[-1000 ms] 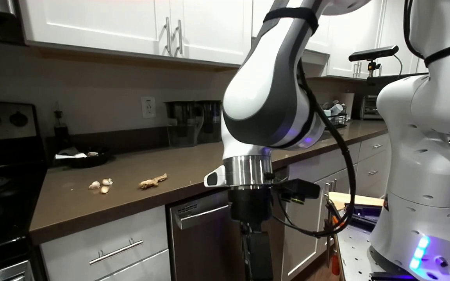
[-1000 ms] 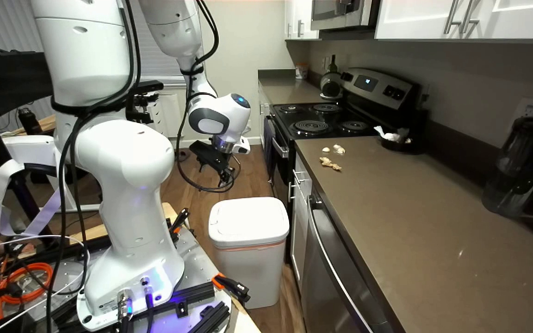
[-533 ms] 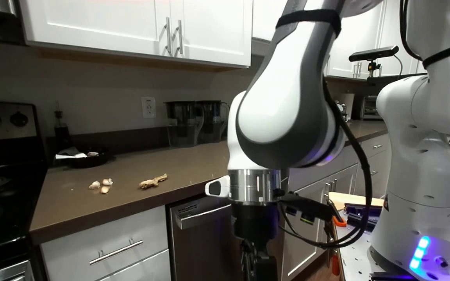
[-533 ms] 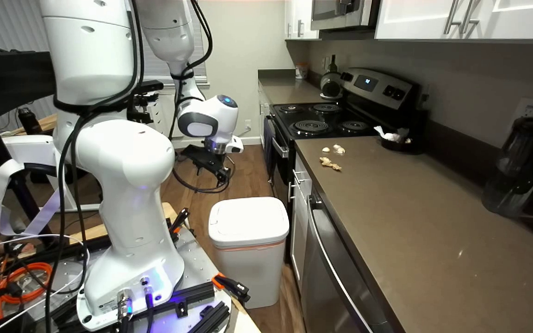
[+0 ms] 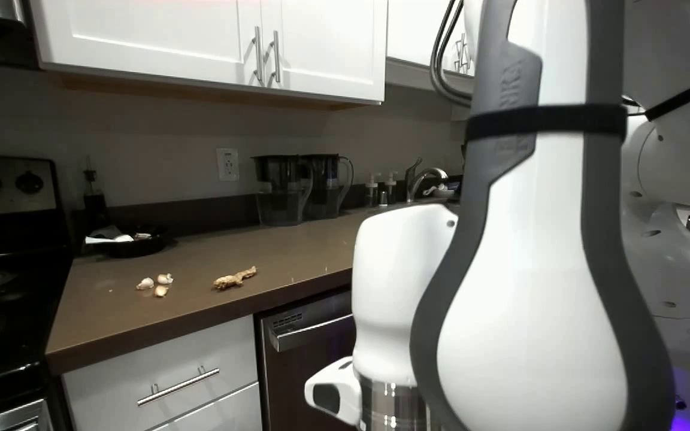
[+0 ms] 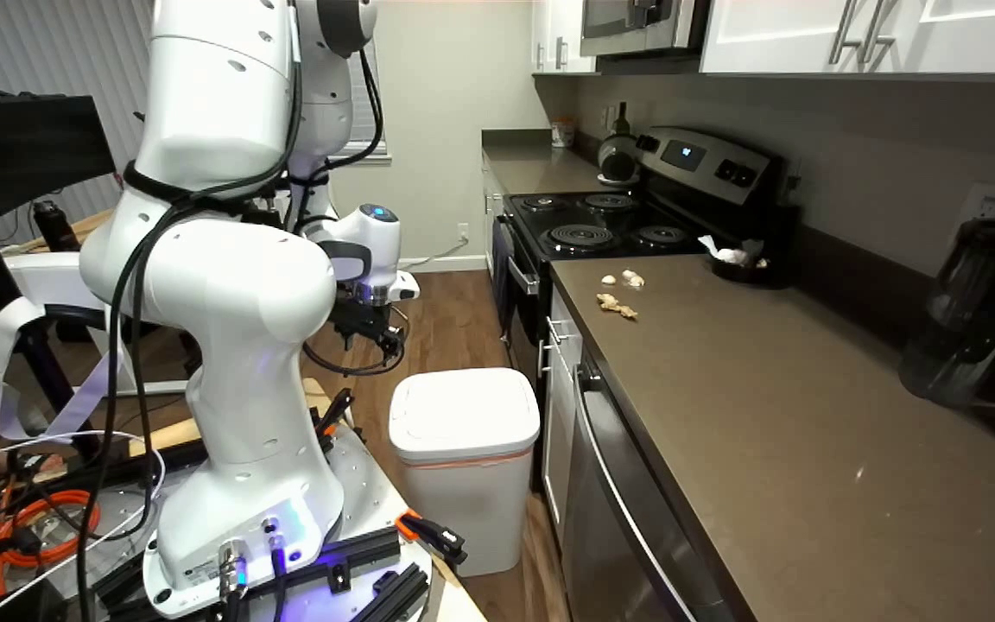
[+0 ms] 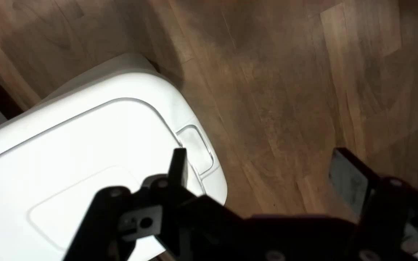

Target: Open the refuse bin

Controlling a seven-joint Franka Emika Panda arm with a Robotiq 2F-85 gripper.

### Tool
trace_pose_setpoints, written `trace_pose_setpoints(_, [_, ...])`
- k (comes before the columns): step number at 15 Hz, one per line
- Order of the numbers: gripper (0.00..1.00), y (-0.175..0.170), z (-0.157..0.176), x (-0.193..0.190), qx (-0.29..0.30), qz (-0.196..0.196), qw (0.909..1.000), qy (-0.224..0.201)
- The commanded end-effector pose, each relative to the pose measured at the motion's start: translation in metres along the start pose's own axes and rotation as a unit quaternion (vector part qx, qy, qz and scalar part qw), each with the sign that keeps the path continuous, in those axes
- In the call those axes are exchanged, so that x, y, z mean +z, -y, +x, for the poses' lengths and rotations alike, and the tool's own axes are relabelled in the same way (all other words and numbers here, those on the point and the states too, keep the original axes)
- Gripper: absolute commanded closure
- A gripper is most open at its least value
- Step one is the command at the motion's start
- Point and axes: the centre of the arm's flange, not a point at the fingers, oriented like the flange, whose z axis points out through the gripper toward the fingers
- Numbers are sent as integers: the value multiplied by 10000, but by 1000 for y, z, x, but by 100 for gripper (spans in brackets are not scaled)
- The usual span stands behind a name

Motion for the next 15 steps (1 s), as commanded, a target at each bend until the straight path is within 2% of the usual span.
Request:
trace_pose_setpoints(1, [0,-2,36,60,-143,127,9990,398])
trace_pose_setpoints(6, [0,-34,81,113,-297,197,9948,950])
trace_pose_setpoints(9, [0,-50,105,124,-229,107,9951,952])
trace_pose_setpoints(13, [1,-53,114,127,-99,125,9969,776])
trace_pose_setpoints(14, [19,-49,114,128,-104,157,9969,757])
trace_pose_setpoints(15, [26,-44,113,129,-119,191,9971,729])
